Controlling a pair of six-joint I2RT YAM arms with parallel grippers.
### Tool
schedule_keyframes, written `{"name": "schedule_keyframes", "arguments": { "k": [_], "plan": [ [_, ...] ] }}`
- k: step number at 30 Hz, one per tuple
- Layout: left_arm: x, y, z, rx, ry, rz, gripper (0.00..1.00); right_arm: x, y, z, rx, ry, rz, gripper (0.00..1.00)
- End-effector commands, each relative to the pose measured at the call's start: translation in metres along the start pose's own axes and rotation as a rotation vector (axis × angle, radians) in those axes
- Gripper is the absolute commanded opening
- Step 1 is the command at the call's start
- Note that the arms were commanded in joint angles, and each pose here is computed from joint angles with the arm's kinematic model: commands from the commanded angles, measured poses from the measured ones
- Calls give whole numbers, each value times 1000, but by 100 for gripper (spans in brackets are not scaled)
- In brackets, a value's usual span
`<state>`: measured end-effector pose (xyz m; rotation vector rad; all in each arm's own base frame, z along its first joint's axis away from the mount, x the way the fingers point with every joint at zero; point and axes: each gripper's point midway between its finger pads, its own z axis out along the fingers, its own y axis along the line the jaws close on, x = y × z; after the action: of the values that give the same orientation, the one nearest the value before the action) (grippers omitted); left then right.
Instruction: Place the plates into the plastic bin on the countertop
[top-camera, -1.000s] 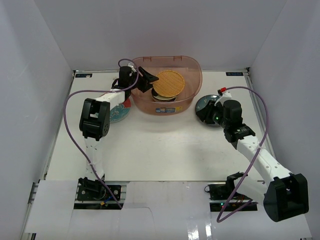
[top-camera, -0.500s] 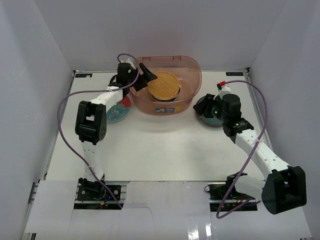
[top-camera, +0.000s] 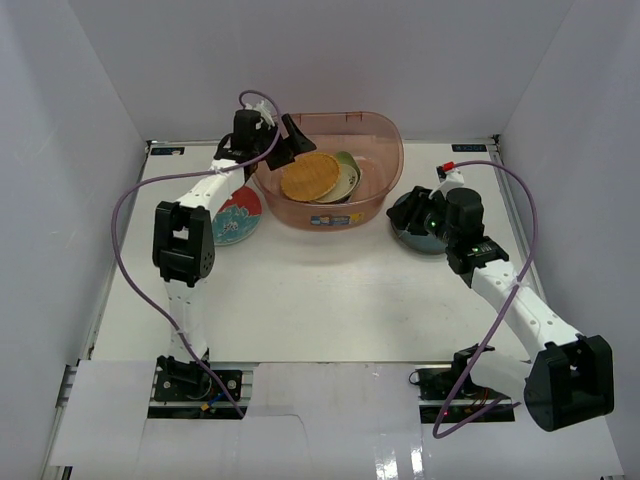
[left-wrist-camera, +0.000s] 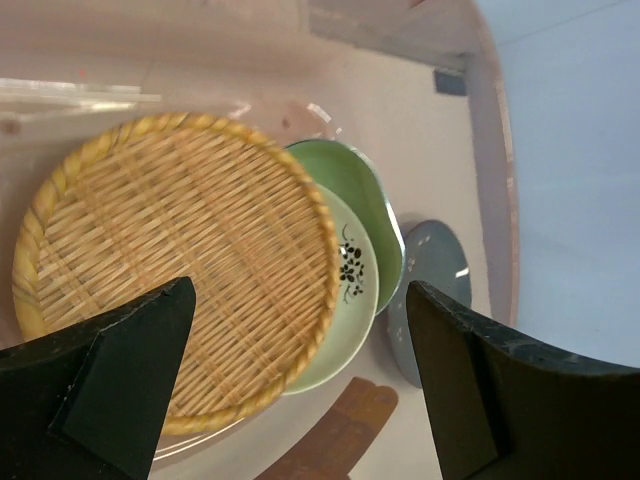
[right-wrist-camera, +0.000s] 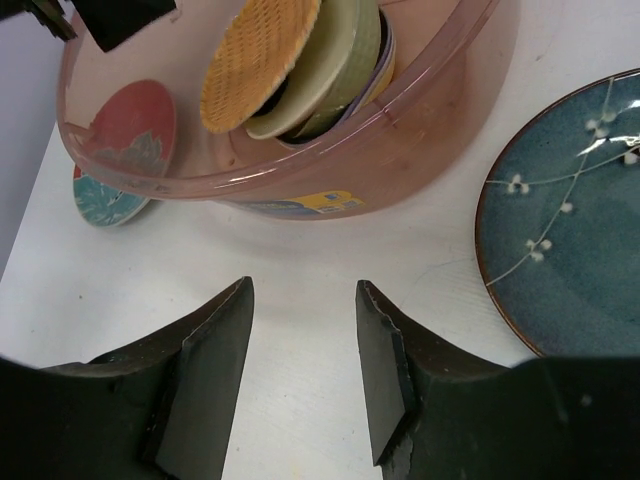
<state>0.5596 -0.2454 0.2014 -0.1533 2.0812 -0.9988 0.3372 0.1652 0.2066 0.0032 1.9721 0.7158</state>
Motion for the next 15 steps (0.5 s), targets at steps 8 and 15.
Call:
{"name": "schedule_keyframes", "arguments": {
  "k": [8,15],
  "plan": [
    [32,4,9,-20,112,-19,98,-28,6,-5,6,-80,-38,52],
    [6,-72,-13,109,42,103,98,-21,-28,0,143,-72,-40,73]
  ]
}}
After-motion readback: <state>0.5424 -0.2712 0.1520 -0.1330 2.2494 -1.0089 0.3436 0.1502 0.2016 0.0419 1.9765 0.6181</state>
